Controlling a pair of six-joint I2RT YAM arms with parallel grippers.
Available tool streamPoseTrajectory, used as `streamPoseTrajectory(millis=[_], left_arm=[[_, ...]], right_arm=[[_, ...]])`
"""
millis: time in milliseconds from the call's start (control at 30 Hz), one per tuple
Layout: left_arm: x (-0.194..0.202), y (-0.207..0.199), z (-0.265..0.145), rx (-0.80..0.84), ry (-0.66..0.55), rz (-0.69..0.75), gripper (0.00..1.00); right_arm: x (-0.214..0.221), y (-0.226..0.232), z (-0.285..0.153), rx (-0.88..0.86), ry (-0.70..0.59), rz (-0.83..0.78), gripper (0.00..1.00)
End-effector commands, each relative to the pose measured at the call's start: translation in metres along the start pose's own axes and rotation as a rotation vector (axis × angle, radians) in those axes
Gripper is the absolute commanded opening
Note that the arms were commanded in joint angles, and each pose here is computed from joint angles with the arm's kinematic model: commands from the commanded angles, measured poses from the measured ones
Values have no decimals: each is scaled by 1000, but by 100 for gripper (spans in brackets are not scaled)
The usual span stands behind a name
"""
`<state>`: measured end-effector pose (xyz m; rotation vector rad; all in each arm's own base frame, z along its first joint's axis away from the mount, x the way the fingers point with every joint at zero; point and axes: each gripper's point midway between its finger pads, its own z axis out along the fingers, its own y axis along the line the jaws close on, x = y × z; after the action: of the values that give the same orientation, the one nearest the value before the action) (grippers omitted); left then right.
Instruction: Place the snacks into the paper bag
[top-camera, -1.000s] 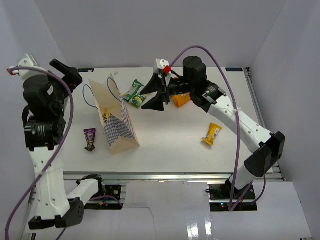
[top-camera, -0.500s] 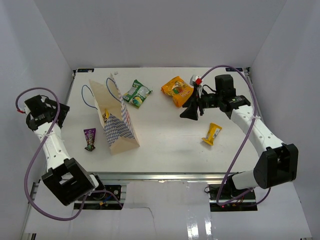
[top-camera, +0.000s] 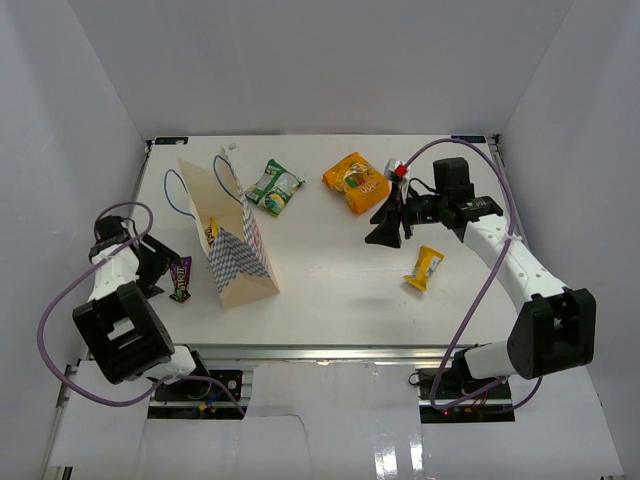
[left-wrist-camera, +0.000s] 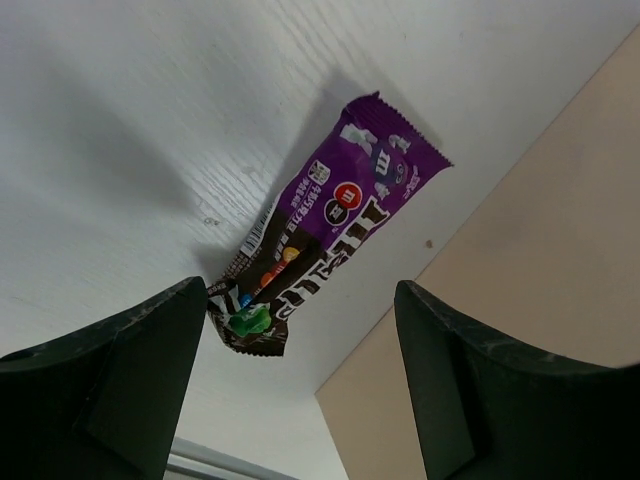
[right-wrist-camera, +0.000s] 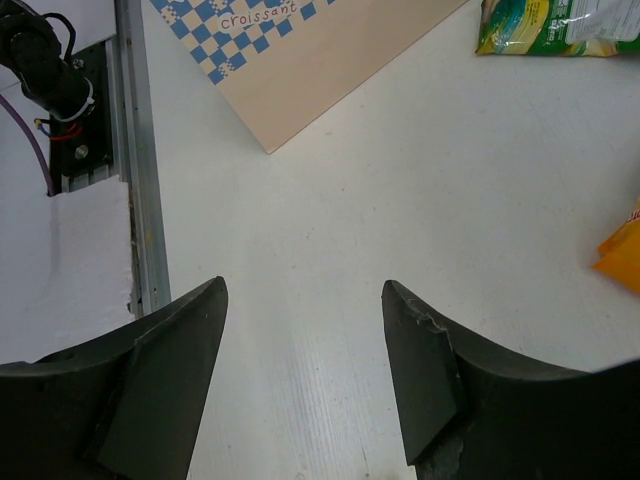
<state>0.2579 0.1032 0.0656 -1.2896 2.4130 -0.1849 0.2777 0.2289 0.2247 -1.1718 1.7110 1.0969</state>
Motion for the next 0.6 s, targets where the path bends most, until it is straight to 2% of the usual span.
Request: streamPoseTrajectory(millis=[0,133,333,400,567], left_arm=[[14,-8,11,-34,45,133,86],[27,-11,28,-86,106,195,84],[20,0,38,-187,95,208,72],[18,2,39,-198,93,212,66],[18,0,38,-187,79,205,42]], right_arm=[[-8,7,-5,-17,-26,-32,70],[-9,8,-5,-16,-28,-27,70],[-11,7,-7,-9,-33,-18,70],[-11,7,-7,-8,-32,-9,70],[-13,4,-7,-7,-33,0,70]])
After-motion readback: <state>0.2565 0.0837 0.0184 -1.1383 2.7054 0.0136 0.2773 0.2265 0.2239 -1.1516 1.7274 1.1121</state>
